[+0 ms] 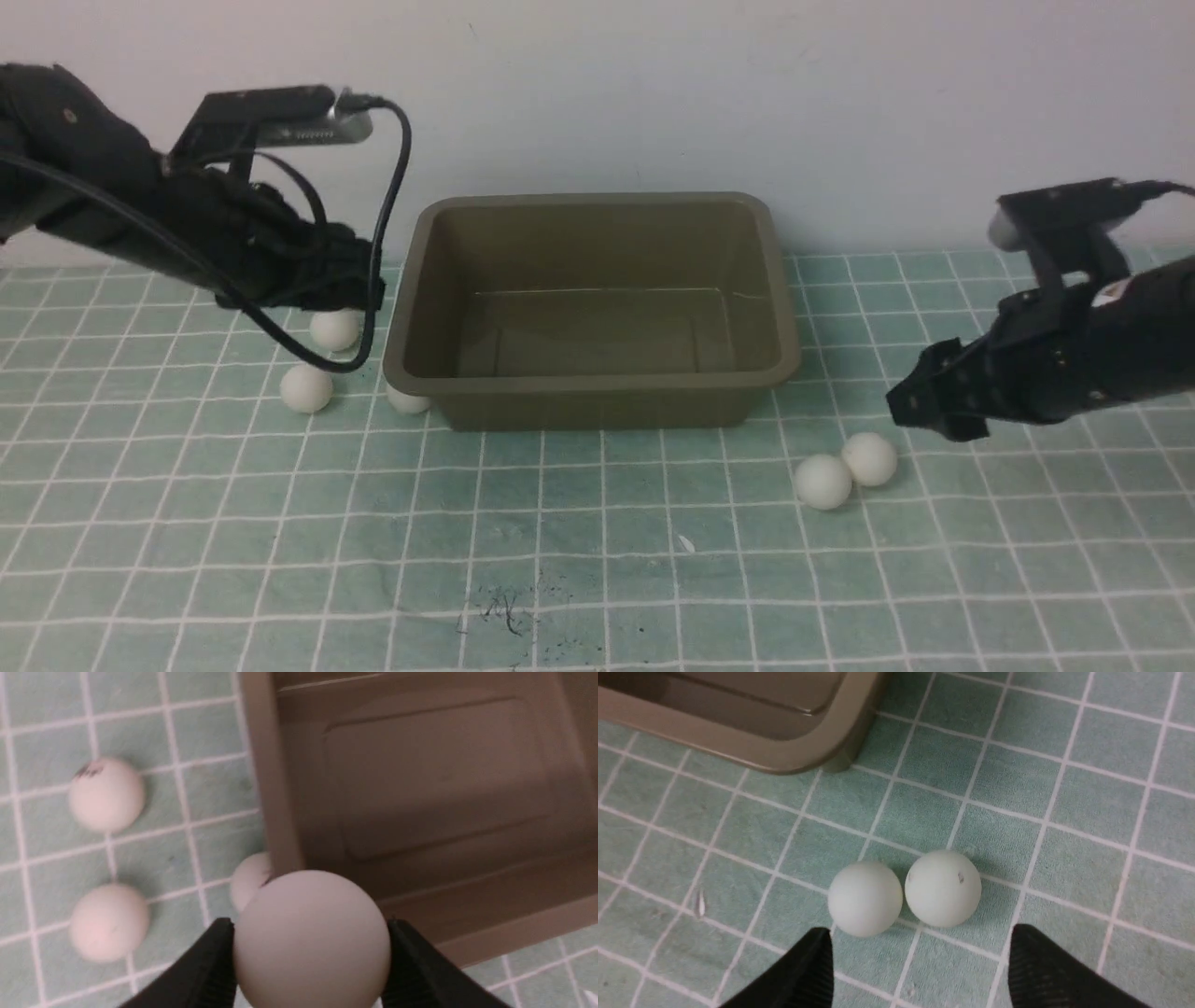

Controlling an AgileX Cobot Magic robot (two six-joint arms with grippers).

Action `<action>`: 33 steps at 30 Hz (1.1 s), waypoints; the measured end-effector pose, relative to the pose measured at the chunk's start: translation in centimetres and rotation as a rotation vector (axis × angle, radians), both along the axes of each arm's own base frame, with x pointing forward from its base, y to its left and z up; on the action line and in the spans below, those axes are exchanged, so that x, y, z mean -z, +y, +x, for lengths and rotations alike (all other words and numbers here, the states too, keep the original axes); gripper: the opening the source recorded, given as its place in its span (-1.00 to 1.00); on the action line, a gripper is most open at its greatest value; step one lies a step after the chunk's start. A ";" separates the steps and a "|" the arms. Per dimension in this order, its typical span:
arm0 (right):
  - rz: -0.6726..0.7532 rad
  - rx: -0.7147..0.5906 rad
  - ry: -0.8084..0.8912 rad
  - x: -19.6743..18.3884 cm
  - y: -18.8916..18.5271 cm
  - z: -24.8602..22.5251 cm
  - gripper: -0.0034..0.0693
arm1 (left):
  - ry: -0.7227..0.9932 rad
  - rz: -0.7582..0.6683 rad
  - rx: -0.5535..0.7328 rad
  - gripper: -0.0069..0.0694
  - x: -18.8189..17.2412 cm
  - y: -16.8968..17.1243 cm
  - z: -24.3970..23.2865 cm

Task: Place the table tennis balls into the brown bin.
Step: 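Drop the ball into the bin, then reach for and grasp a ping pong ball on the table, then release the ping pong ball into the bin and lift the gripper away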

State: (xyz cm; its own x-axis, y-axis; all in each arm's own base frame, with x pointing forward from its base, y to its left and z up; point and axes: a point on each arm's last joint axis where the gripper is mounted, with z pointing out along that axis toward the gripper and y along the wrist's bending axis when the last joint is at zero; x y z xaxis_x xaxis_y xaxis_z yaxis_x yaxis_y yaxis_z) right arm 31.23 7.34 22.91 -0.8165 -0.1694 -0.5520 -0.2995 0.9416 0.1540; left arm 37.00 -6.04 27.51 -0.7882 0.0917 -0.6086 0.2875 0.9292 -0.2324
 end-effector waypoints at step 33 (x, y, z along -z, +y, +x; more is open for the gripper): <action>0.159 -0.113 -0.128 -5.0 9.1 9.6 0.09 | 0.330 0.132 -0.139 -0.49 4.3 8.1 3.2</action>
